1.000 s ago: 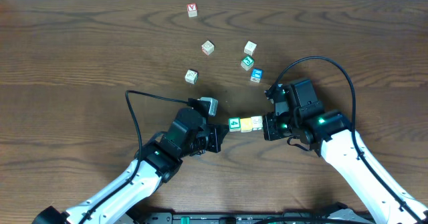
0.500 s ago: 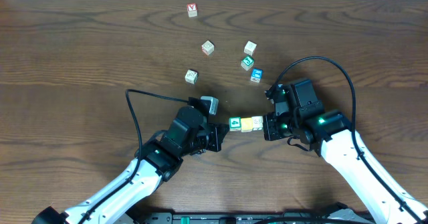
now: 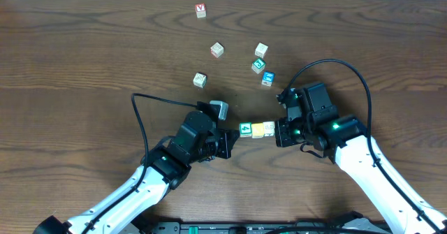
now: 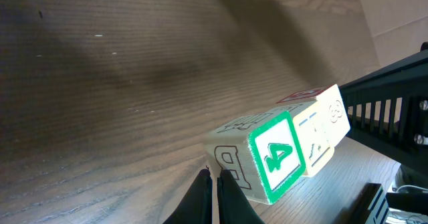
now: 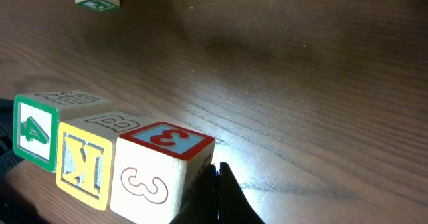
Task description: Lift 3 blocks
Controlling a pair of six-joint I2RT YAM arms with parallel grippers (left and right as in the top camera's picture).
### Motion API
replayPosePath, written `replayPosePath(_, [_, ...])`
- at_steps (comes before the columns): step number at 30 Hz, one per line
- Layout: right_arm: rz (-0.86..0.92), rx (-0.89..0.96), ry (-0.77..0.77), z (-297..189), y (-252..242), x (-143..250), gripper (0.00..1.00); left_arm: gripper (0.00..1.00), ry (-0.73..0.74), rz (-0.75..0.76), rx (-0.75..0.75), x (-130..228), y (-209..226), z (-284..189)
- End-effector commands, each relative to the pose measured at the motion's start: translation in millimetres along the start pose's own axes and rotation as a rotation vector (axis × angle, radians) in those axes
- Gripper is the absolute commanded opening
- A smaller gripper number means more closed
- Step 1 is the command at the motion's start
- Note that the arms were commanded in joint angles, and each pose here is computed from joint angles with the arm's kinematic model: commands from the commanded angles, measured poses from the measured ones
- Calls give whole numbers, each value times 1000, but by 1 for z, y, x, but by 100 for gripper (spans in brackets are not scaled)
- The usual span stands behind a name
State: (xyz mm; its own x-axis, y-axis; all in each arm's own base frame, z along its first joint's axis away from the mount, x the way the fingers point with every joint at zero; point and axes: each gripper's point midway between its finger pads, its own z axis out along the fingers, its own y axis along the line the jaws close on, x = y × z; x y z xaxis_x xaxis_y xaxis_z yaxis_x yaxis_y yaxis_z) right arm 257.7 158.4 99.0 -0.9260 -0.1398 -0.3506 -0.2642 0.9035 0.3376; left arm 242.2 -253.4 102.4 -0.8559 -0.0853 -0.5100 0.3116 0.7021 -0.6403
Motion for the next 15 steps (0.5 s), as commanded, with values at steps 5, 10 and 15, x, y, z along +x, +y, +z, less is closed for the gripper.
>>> replayPosePath(5, [-72,-207,-3,-16,52,-7,1,7,-8,51,137,-16,-42,-6])
replayPosePath(10, [-71,-206,0,-16,52,-7,1,7,-14,53,141,-18,-45,-7])
replayPosePath(15, [-70,-206,2,-16,52,-6,1,7,-17,55,143,-20,-46,-7])
